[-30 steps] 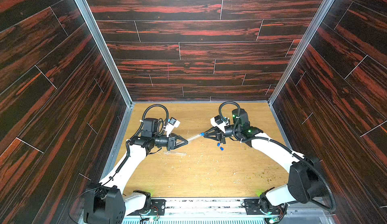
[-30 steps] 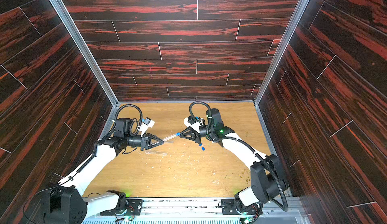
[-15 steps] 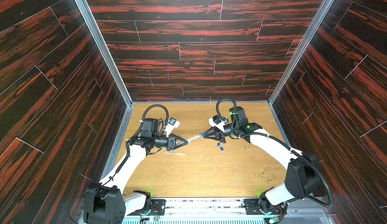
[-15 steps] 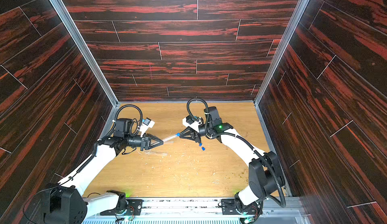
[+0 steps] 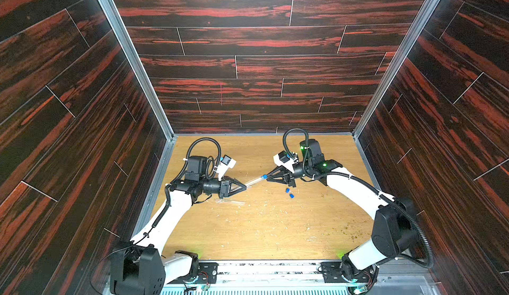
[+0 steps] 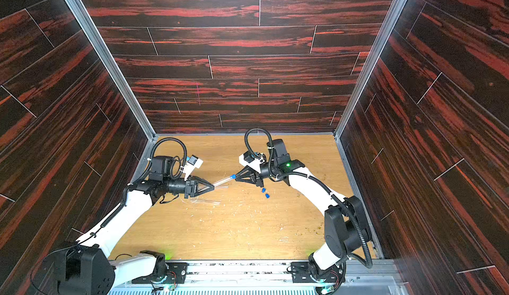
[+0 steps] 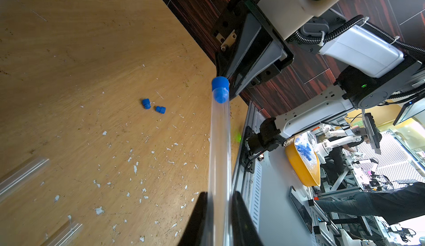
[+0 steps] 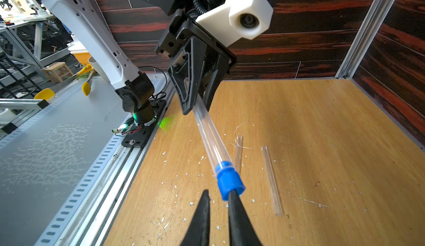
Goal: Insert stoppers into test tubes
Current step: Insert the stopper into the test tube, then place the test tube at the center of the board.
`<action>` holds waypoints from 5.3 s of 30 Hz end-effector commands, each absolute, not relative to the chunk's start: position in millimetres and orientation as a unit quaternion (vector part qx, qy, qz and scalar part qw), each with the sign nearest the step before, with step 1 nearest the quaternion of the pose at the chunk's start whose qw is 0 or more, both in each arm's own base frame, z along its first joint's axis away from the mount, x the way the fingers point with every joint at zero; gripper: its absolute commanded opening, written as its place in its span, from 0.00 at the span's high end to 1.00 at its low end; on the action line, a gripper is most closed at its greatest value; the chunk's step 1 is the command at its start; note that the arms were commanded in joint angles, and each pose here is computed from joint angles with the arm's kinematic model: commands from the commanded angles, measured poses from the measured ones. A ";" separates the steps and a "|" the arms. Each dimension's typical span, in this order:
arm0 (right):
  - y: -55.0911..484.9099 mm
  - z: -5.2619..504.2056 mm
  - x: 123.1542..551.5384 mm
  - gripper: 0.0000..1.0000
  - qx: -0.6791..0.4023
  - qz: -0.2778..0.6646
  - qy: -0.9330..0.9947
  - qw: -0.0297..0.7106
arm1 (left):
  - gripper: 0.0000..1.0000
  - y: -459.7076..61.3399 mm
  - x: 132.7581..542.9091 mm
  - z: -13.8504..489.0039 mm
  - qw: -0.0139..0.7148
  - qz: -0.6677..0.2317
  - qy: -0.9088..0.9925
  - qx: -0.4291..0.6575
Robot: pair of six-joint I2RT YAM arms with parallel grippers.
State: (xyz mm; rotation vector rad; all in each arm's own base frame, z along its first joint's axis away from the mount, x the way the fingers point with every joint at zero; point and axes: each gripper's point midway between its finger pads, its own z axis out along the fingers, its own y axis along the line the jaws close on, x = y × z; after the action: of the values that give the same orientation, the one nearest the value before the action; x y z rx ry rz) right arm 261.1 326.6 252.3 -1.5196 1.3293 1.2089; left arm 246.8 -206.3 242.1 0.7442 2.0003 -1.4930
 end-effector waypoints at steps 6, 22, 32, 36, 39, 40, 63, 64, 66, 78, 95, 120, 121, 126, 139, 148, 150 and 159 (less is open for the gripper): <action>357.8 272.8 208.6 0.83 -0.643 0.544 0.401 0.361 | 0.96 -219.7 238.0 257.3 0.281 -0.565 0.702 0.330; 364.3 271.2 197.6 0.83 -0.660 0.549 0.373 0.352 | 0.96 -219.4 237.5 256.4 0.280 -0.564 0.702 0.332; 367.7 271.2 190.9 0.83 -0.667 0.553 0.362 0.344 | 0.96 -219.6 237.3 256.5 0.281 -0.564 0.701 0.333; 367.6 267.3 192.9 0.81 -0.670 0.542 0.369 0.347 | 0.97 -219.6 237.2 256.4 0.281 -0.564 0.702 0.333; 363.4 268.3 196.0 0.79 -0.670 0.532 0.378 0.354 | 0.97 -219.4 237.1 256.1 0.282 -0.562 0.702 0.334; 360.5 269.4 198.3 0.78 -0.668 0.527 0.382 0.360 | 0.97 -219.3 236.6 256.4 0.283 -0.562 0.701 0.335; 220.5 281.3 230.3 0.59 -0.490 0.214 0.607 0.588 | 0.95 -190.4 284.3 234.3 0.327 -0.434 0.776 0.319; 212.5 282.0 233.0 0.58 -0.468 0.201 0.620 0.597 | 0.95 -189.5 286.3 233.9 0.328 -0.427 0.779 0.322; 193.0 282.4 239.1 0.54 -0.410 0.174 0.649 0.617 | 0.95 -188.0 292.3 233.2 0.329 -0.414 0.783 0.328; 197.0 279.7 223.1 0.33 -0.429 0.175 0.618 0.635 | 0.94 -212.0 252.7 239.8 0.267 -0.437 0.740 0.437; 306.7 243.8 195.6 0.37 -0.681 0.145 0.485 0.529 | 0.93 -223.2 209.7 236.2 0.244 -0.427 0.705 0.511; 332.0 222.5 206.5 0.90 -0.685 0.146 0.518 0.491 | 0.93 -227.0 203.8 242.0 0.245 -0.446 0.700 0.502; 331.8 222.2 207.0 0.91 -0.685 0.145 0.519 0.490 | 0.91 -227.0 204.5 242.2 0.245 -0.445 0.701 0.500; 330.4 223.7 205.6 0.93 -0.680 0.149 0.520 0.495 | 0.57 -225.8 204.3 239.7 0.245 -0.441 0.707 0.496; 305.2 205.2 224.8 0.95 -0.634 0.146 0.595 0.472 | 0.00 -170.0 257.6 253.7 0.349 -0.383 0.770 0.371; 258.9 175.2 302.0 0.95 -0.494 0.101 0.739 0.447 | 0.00 -101.7 316.6 234.4 0.426 -0.269 0.837 0.212; 245.2 165.2 320.3 0.95 -0.459 0.085 0.769 0.437 | 0.00 -95.2 319.2 230.3 0.427 -0.254 0.843 0.205; 168.8 129.2 384.7 0.95 -0.302 0.046 0.868 0.391 | 0.00 -83.4 324.0 221.6 0.434 -0.226 0.850 0.197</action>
State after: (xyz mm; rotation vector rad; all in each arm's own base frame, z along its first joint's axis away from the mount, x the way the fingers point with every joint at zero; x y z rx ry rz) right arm 366.0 183.1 128.6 -0.9159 2.1376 0.1087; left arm 323.5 -88.5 219.0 0.5008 2.1395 -0.5985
